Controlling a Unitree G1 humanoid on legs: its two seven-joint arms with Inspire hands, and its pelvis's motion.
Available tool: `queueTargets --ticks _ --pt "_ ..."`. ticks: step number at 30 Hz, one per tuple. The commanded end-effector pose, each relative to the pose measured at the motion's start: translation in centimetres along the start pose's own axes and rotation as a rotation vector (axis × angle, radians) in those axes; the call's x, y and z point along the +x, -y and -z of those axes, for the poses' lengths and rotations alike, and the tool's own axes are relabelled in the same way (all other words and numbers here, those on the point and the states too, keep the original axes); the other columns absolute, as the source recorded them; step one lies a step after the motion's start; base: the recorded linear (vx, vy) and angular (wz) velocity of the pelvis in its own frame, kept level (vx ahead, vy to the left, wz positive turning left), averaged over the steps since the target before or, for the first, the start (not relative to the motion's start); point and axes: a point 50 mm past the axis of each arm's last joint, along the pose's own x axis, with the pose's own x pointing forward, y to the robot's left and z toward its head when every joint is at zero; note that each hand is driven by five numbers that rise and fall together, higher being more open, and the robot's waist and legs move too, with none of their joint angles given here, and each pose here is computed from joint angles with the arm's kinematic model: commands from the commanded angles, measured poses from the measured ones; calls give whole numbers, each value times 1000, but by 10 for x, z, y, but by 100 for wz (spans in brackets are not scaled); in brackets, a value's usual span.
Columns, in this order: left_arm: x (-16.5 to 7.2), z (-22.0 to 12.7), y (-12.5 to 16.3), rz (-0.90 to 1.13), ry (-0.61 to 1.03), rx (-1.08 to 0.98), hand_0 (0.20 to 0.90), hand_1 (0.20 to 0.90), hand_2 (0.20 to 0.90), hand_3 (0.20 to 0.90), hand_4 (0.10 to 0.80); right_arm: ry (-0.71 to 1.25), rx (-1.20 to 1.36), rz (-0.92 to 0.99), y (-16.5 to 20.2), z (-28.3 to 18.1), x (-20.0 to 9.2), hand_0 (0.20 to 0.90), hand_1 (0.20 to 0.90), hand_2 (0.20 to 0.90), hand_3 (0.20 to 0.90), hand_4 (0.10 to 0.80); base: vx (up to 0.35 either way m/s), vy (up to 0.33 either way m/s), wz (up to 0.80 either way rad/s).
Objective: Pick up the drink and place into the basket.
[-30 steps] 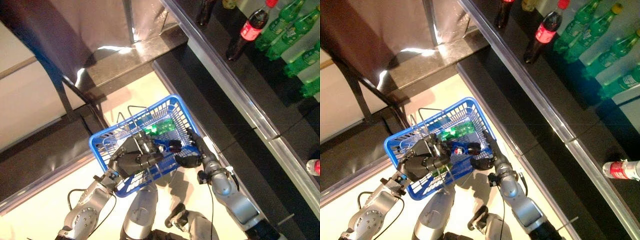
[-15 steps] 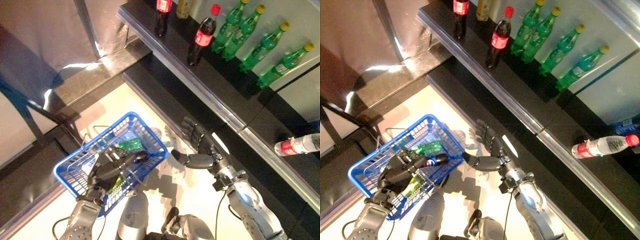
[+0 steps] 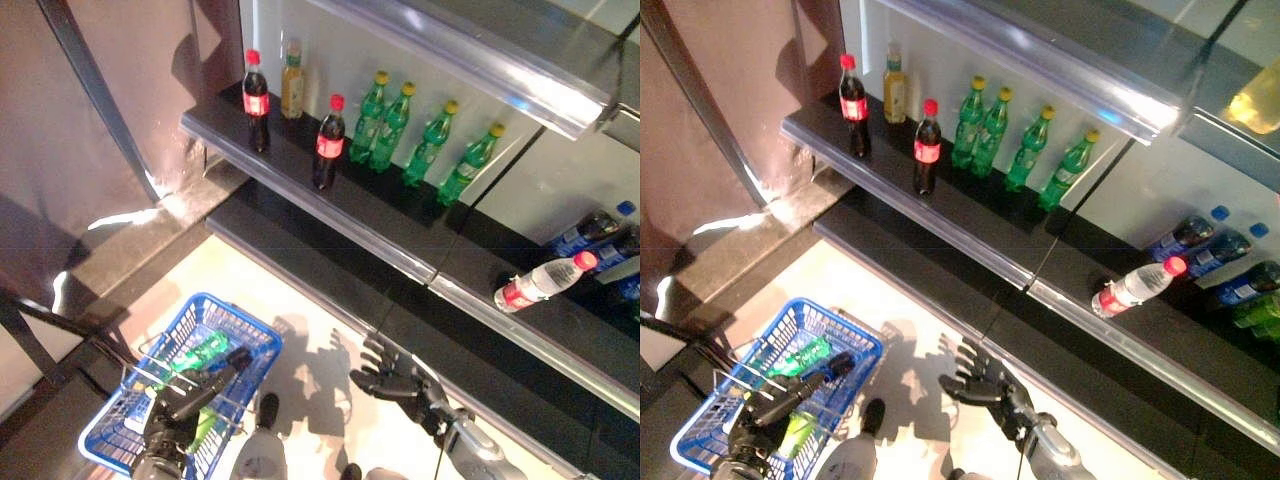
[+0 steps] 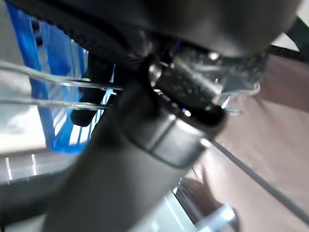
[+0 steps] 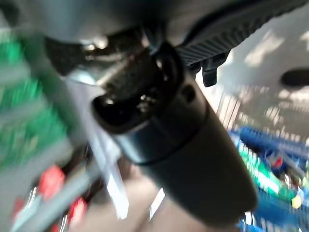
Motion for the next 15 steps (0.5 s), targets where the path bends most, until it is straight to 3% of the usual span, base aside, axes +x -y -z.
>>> queueTargets --ticks 1,8,15 --pt "16 -37 48 149 251 43 300 300 300 200 100 -89 -93 118 24 21 -11 900 900 900 900 800 -46 3 -14" --pt "15 35 27 -45 -70 53 300 300 300 200 100 -470 25 271 48 99 -31 900 900 900 900 800 -20 -4 -12" --pt "1 65 9 -122 -223 127 300 300 300 200 100 -457 201 325 51 109 -39 900 900 900 900 800 4 -4 -3"
